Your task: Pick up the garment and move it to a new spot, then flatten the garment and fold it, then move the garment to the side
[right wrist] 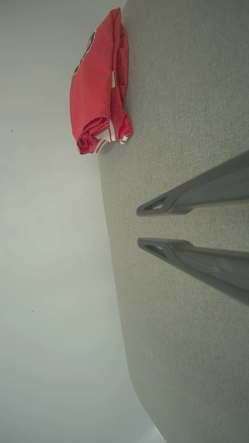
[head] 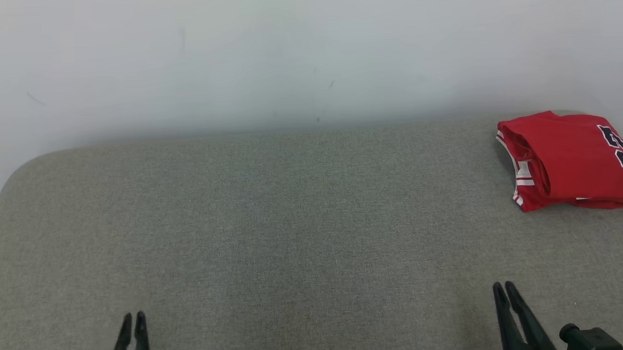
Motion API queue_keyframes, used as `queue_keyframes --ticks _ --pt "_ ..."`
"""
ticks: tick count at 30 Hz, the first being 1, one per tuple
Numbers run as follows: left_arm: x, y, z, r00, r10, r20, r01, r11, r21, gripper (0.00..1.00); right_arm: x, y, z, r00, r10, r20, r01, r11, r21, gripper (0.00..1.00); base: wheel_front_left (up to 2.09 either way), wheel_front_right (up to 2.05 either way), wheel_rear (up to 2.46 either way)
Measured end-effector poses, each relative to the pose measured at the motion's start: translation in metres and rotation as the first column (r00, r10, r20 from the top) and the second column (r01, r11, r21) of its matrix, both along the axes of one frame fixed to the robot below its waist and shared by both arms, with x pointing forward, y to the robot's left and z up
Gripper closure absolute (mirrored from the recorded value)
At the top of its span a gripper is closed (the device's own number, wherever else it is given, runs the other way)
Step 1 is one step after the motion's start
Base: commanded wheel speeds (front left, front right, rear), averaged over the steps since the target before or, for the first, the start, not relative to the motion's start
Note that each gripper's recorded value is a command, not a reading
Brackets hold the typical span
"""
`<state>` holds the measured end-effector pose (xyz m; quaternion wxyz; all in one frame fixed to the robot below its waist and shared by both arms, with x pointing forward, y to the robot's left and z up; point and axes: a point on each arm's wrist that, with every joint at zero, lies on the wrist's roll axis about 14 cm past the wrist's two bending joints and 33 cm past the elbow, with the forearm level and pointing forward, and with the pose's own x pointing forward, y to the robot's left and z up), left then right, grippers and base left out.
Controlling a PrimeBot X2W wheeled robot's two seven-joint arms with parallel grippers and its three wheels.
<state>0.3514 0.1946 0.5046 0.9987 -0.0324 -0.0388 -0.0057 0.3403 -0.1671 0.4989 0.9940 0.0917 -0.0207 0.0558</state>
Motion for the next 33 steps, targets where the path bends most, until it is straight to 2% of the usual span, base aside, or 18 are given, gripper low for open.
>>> queue_keyframes --ticks 2,12,13,20,26,27,33 --pt "-0.002 0.000 -0.008 1.000 0.002 -0.028 -0.002 1.000 -0.007 1.00 -0.003 0.000 -0.008 1.000 -0.003 -0.025 0.003 1.000 0.008 1.00 0.00 0.00 0.00" --pt "0.000 0.008 -0.017 0.996 0.032 -0.080 -0.047 0.979 -0.199 1.00 0.001 -0.008 -0.011 0.997 -0.033 -0.069 0.045 0.982 0.183 1.00 0.00 0.00 0.00" --pt "0.000 0.008 -0.017 0.996 0.035 -0.083 -0.054 0.970 -0.239 1.00 0.002 -0.009 -0.012 0.996 -0.037 -0.077 0.053 0.975 0.215 1.00 0.00 0.00 0.00" --pt "0.004 0.010 -0.016 0.995 0.036 -0.091 -0.066 0.931 -0.358 1.00 0.007 -0.014 -0.011 0.994 -0.050 -0.093 0.078 0.943 0.322 1.00 0.00 0.00 0.00" --pt "0.005 0.010 -0.017 0.994 0.036 -0.102 -0.076 0.899 -0.430 1.00 0.009 -0.017 -0.011 0.993 -0.056 -0.108 0.094 0.915 0.391 1.00 0.00 0.00 0.00" --pt "0.006 0.011 -0.017 0.994 0.036 -0.105 -0.081 0.883 -0.462 1.00 0.011 -0.018 -0.010 0.992 -0.056 -0.110 0.098 0.903 0.418 1.00 0.00 0.00 0.00" --pt "0.009 0.012 -0.018 0.993 0.033 -0.114 -0.089 0.838 -0.538 1.00 0.013 -0.021 -0.011 0.990 -0.059 -0.126 0.114 0.865 0.489 1.00 0.00 0.00 0.00"
